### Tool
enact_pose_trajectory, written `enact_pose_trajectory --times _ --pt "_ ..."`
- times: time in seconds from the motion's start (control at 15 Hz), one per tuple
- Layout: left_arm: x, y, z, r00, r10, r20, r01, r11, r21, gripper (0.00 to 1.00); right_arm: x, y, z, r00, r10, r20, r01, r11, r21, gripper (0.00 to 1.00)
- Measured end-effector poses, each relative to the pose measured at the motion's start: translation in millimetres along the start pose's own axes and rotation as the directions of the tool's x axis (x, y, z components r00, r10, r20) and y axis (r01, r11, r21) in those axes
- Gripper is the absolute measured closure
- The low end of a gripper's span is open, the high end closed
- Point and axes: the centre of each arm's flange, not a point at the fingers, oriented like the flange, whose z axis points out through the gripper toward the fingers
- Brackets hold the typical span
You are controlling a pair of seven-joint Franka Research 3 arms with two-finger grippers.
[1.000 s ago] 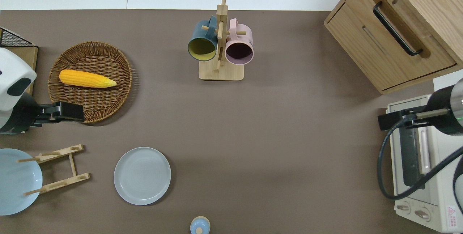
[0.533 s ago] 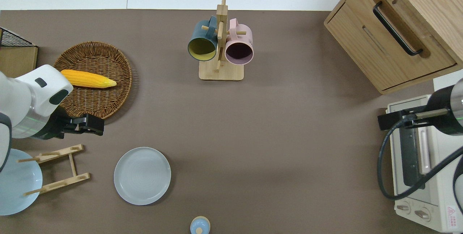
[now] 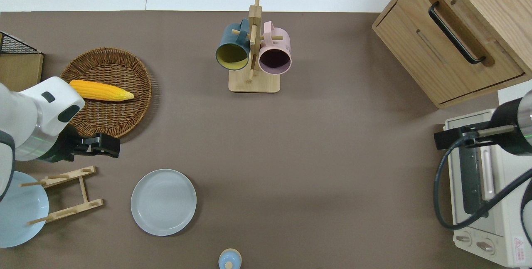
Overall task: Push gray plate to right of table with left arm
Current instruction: 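Move the left gripper down toward the edge of the gray plate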
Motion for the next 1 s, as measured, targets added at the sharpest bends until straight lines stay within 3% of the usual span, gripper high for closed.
enact_pose_trajectory --times 1.0 --pt "-60.8 -10.3 128.5 0.9958 -0.016 0.09 0.014 1.0 0.027 0.0 0.0 0.0 0.0 1.0 0.0 0.0 0.0 1.0 0.0 0.0"
